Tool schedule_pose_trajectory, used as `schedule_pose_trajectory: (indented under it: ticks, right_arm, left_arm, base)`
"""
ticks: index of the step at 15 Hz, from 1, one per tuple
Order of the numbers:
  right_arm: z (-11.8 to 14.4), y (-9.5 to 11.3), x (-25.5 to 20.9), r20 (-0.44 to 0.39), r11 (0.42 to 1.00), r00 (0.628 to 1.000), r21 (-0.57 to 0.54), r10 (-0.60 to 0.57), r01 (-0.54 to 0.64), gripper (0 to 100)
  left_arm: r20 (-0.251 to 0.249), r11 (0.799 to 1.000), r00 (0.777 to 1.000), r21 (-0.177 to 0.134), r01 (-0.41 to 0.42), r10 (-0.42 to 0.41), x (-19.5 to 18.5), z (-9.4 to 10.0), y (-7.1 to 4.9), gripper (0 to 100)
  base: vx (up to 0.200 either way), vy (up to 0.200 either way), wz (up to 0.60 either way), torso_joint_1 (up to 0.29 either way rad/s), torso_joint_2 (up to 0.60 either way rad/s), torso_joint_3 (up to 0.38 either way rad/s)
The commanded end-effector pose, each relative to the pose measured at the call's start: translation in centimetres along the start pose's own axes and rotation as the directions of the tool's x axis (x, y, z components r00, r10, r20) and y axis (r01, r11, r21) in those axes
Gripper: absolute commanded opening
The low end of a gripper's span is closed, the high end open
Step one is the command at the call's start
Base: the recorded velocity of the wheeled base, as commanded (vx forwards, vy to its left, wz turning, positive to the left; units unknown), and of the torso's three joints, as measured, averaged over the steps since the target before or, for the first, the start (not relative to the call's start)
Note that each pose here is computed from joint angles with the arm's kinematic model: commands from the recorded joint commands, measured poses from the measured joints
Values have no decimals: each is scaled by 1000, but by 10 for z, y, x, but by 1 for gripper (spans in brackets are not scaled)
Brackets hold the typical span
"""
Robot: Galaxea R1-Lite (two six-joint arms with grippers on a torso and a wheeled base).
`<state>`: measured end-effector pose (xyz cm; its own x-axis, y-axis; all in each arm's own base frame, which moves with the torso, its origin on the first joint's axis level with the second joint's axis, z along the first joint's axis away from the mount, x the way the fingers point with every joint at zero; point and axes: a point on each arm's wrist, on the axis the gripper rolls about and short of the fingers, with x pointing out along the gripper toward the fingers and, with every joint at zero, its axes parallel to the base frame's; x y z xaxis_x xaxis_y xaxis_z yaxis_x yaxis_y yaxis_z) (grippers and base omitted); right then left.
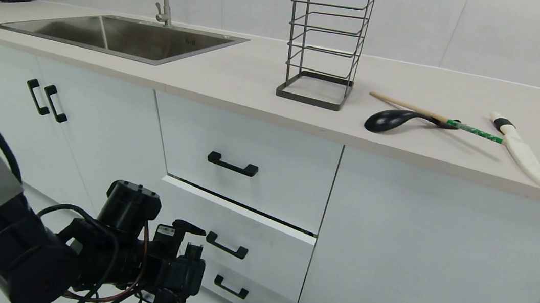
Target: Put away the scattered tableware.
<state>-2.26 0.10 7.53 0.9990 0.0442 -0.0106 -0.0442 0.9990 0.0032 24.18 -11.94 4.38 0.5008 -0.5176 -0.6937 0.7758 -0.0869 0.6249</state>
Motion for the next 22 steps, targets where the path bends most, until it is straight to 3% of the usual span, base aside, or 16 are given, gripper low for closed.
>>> schedule_pose_trajectory:
  ticks: [1,4,8,10,13,15,18,22]
  right_arm:
    - [0,0,0,-2,1000,1000,0,0,0,0]
    - [0,0,0,-2,1000,1000,0,0,0,0]
    - [0,0,0,-2,1000,1000,0,0,0,0]
    - [0,0,0,-2,1000,1000,0,0,0,0]
    - [0,0,0,-2,1000,1000,0,0,0,0]
    - [0,0,0,-2,1000,1000,0,0,0,0]
    - [0,0,0,-2,1000,1000,0,0,0,0]
    - [0,0,0,-2,1000,1000,0,0,0,0]
  left_arm:
    - [-7,1000,1000,-15,24,-24,16,-6,-6,100]
    - [-24,999,1000,-45,7,-9,28,-11,-8,100]
    - [-39,999,999,-39,-19,18,43,-15,-8,100]
    - [-33,998,999,-58,-10,8,50,-14,-12,100]
    - [-17,999,1000,-49,-18,18,57,-10,-12,100]
    - [-3,999,1000,-35,-29,29,72,-7,-6,100]
    - [14,1000,1000,-20,-9,9,86,-1,-9,100]
    - [3,999,1000,-30,14,-14,95,-6,-14,100]
  base:
    - [0,0,0,0,0,0]
    - [0,0,0,0,0,0]
    - [0,0,0,0,0,0]
    - [0,0,0,0,0,0]
    - [0,0,0,0,0,0]
    - [0,0,0,0,0,0]
    - [0,0,0,0,0,0]
    - [0,0,0,0,0,0]
